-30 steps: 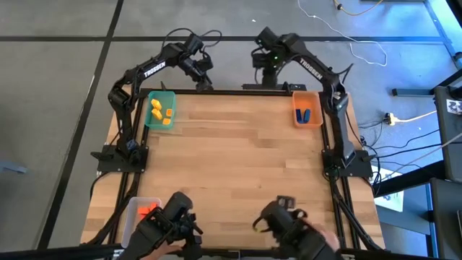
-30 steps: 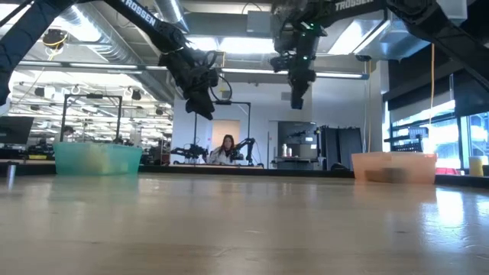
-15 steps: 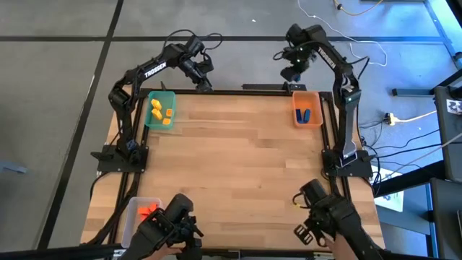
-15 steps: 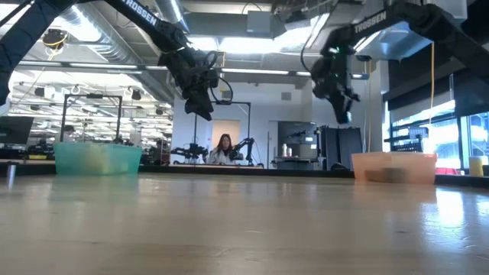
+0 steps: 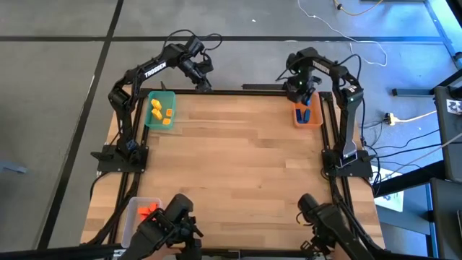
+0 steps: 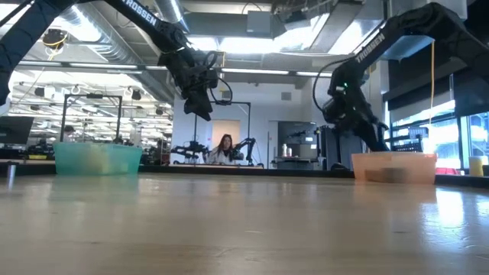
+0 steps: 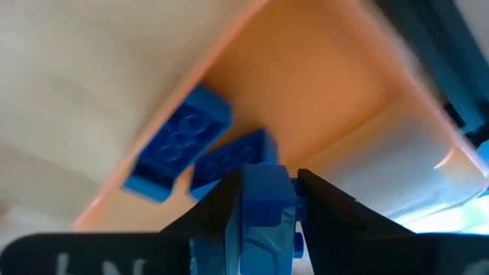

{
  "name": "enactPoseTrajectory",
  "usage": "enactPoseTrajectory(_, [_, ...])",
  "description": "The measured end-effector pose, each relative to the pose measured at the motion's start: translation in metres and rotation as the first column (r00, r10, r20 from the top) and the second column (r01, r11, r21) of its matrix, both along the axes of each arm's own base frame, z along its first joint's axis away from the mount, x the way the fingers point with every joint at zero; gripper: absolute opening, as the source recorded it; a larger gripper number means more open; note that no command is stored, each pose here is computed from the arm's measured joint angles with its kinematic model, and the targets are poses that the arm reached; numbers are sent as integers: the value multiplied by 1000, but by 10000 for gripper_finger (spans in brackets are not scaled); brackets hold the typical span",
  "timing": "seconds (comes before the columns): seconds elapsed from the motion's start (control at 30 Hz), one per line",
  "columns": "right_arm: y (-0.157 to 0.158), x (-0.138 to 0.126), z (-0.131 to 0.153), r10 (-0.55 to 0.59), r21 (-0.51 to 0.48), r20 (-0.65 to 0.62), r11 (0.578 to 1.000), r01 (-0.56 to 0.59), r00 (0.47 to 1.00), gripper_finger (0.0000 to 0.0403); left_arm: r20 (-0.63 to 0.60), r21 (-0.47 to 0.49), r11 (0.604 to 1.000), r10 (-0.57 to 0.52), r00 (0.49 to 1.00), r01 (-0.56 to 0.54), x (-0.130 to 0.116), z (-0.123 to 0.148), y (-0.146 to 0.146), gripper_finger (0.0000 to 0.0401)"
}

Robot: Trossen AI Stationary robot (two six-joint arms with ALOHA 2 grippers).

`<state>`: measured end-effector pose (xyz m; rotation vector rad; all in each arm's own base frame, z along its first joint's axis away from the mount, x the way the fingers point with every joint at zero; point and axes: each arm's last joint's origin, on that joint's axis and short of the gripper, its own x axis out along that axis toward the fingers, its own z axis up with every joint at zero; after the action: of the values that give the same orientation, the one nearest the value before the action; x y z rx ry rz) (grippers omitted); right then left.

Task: Sort & place blocks by color
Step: Put the blue game piece into the orange bin

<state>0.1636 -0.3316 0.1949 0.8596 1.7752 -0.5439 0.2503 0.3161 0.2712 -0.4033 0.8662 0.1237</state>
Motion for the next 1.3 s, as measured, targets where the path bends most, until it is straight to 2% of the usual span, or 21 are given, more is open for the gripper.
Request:
enactPoseTrajectory(0.13, [2, -2, -12, 25, -17, -35, 1000, -26, 999, 105, 0, 0, 1000, 0, 1000, 0, 0, 0, 0, 192])
enactPoseTrajectory(0.37, [2, -2, -22, 28, -37, -23, 999, -29, 999, 119, 1, 0, 1000, 0, 1000, 0, 0, 0, 0, 192])
enactPoseTrajectory(0.57, [6, -3, -32, 51, -8, 1, 999, -51, 999, 123, 1, 0, 1000, -2, 1000, 2, 1, 0, -1, 192])
enactPoseTrajectory(0.77, [5, 0, -35, 61, 5, 101, 998, -62, 993, 123, 1, -2, 1000, -12, 1000, 12, 5, 0, -4, 192])
enactPoseTrajectory(1.13, [2, 3, -36, 70, -46, 94, 997, -66, 993, 123, -2, 1, 1000, -30, 1000, 30, 10, 0, -8, 192])
enactPoseTrajectory(1.3, [2, 2, -36, 56, -45, 88, 998, -52, 995, 101, -2, 1, 1000, -29, 1000, 29, 10, 0, -8, 192])
